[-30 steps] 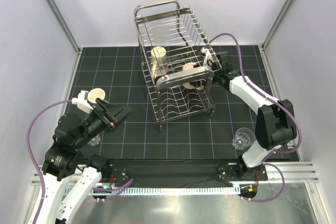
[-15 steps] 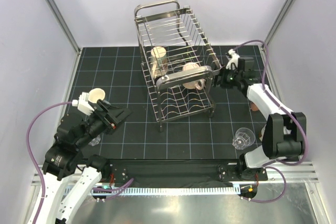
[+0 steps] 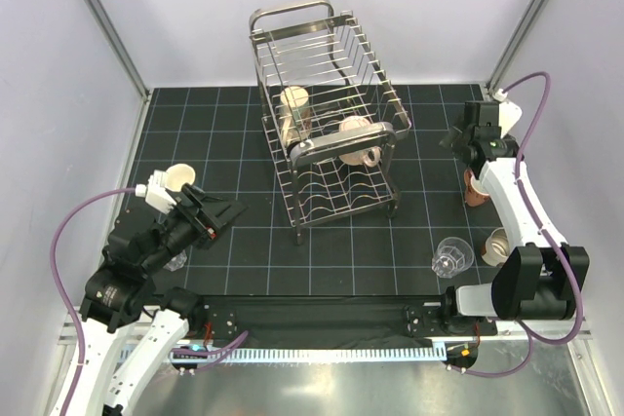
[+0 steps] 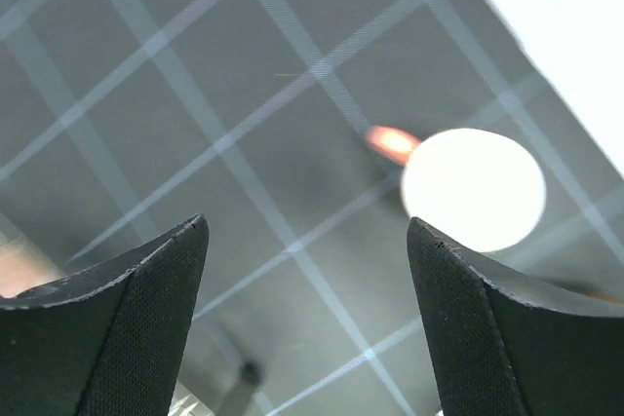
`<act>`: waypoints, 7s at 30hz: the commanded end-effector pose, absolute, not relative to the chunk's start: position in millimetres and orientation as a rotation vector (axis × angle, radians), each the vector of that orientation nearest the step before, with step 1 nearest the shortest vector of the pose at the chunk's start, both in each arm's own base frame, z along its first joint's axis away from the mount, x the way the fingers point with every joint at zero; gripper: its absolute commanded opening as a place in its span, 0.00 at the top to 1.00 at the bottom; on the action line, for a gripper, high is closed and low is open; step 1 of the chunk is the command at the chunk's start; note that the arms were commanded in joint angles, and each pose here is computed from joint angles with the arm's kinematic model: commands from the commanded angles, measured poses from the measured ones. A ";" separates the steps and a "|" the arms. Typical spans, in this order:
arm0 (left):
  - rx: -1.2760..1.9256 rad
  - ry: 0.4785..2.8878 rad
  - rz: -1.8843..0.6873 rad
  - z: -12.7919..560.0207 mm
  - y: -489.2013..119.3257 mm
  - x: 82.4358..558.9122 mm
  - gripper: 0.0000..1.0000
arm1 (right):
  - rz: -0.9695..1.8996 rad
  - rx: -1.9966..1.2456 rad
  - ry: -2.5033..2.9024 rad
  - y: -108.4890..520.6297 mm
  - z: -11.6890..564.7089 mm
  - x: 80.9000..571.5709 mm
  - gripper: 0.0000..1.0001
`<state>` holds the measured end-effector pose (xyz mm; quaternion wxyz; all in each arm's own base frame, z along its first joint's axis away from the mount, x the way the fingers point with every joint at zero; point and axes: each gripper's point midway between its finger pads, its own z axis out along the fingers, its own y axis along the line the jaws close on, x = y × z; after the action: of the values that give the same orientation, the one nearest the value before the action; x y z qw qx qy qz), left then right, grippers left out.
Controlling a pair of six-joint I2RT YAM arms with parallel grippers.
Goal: Load the cups into the dish rack
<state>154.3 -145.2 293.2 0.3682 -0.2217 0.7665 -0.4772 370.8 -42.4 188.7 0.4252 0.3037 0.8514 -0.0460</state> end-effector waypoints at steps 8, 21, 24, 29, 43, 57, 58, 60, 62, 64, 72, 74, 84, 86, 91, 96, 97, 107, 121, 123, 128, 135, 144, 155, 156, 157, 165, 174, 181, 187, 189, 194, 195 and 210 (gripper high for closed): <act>-0.521 1.991 -1.239 294.9 -150.0 151.6 0.20 | -0.416 0.830 2.129 -95.9 160.7 343.8 0.20; -0.514 2.003 -1.238 297.5 -150.1 148.6 0.20 | -0.436 0.811 2.222 -101.8 121.7 351.2 0.27; -0.517 2.005 -1.236 295.9 -150.1 149.3 0.20 | -0.432 0.830 2.233 -100.4 115.1 347.7 0.31; -0.514 2.010 -1.236 295.0 -150.7 149.6 0.20 | -0.422 0.857 2.251 -97.9 105.5 345.0 0.35; -0.519 2.017 -1.227 291.1 -149.8 149.4 0.20 | -0.431 0.867 2.318 -95.4 75.7 339.8 0.62; -0.433 1.944 -1.300 312.2 -157.0 148.1 0.18 | -0.017 0.663 2.060 -53.5 221.2 369.1 0.96; -0.405 1.929 -1.323 317.5 -159.8 146.7 0.18 | 0.039 0.629 1.995 -46.8 248.5 366.7 0.96; -0.360 1.880 -1.355 331.4 -162.8 147.0 0.16 | 0.193 0.549 1.915 -24.5 292.0 367.4 0.96; -0.298 1.837 -1.390 346.1 -167.4 146.2 0.12 | 0.328 0.474 1.804 -4.0 346.6 356.8 0.96; -0.257 1.810 -1.407 356.7 -170.6 147.2 0.09 | 0.401 0.427 1.716 7.3 386.0 345.1 0.96; -0.047 1.575 -1.513 436.3 -181.1 140.5 0.02 | 0.856 0.174 1.300 76.2 542.2 255.6 0.96; -0.019 1.533 -1.547 452.2 -185.0 141.9 0.01 | 1.033 0.094 1.207 97.1 567.0 233.0 0.96; 0.295 1.320 -1.664 535.8 -205.0 128.6 0.00 | 1.598 -0.129 1.143 145.8 591.8 168.0 0.96; 0.347 1.262 -1.669 553.0 -206.3 124.0 0.01 | 1.653 -0.141 1.190 153.9 585.2 165.2 0.96; 0.484 1.186 -1.653 577.0 -217.1 116.7 0.07 | 1.801 -0.162 1.339 181.7 558.9 156.1 0.96; 0.543 1.193 -1.623 580.1 -234.2 125.0 0.11 | 1.899 -0.174 1.432 208.3 542.2 142.0 0.96; 0.541 1.227 -1.623 574.3 -238.5 128.3 0.11 | 1.916 -0.153 1.447 211.3 538.7 143.4 0.96; 0.587 1.362 -1.508 537.1 -270.9 141.0 0.16 | 2.044 -0.209 1.522 253.4 532.6 126.4 0.96; 0.584 1.382 -1.450 521.6 -262.5 126.5 0.15 | 2.094 -0.300 1.496 277.1 537.9 105.3 0.96; 0.574 1.384 -1.456 517.7 -258.7 122.9 0.13 | 2.097 -0.304 1.473 273.9 542.0 101.2 0.96; 0.564 1.386 -1.459 511.7 -254.0 118.5 0.08 | 2.114 -0.299 1.402 264.7 557.7 93.8 0.96; 0.545 1.413 -1.481 506.3 -261.2 124.2 0.09 | 2.137 -0.292 1.378 269.9 564.0 92.5 0.96; 0.542 1.406 -1.482 509.2 -265.8 124.7 0.14 | 2.167 -0.243 1.323 276.9 567.6 98.5 0.96; 0.531 1.392 -1.504 510.0 -268.4 123.0 0.18 | 2.179 -0.250 1.325 282.8 564.7 97.3 0.96; 0.522 1.384 -1.509 511.8 -267.8 123.1 0.17 | 2.180 -0.246 1.314 281.8 565.8 97.2 0.96; 0.507 1.382 -1.523 513.2 -266.5 121.7 0.16 | 2.184 -0.235 1.317 283.0 561.1 97.1 0.96; 0.403 1.293 -1.538 519.9 -262.0 130.0 0.14 | 2.258 -0.126 1.173 281.7 557.0 99.3 0.96; 0.348 1.225 -1.529 525.5 -248.5 126.9 0.14 | 2.253 -0.009 1.097 268.7 549.8 106.4 0.96; 0.349 1.237 -1.546 521.5 -253.2 128.7 0.13 | 2.245 0.024 1.046 258.6 557.8 106.2 0.96; 0.354 1.236 -1.559 524.8 -258.5 130.6 0.15 | 2.257 0.029 1.046 263.6 559.5 109.1 0.96; 0.354 1.233 -1.560 525.4 -259.2 131.0 0.16 | 2.255 0.034 1.044 265.0 559.5 111.1 0.96; 0.363 1.239 -1.570 523.0 -264.4 130.4 0.17 | 2.256 0.048 1.035 267.0 558.5 114.4 0.96; 0.363 1.239 -1.571 523.1 -264.5 130.2 0.18 | 2.258 0.048 1.035 268.4 558.7 114.9 0.96; 0.324 1.226 -1.560 529.3 -260.5 133.5 0.67 | 2.249 0.045 1.082 276.6 545.2 116.2 0.96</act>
<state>138.1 -268.7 506.6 0.5149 0.1429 0.5469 -0.6445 127.7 293.1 521.0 0.3001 0.0262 0.4614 0.8345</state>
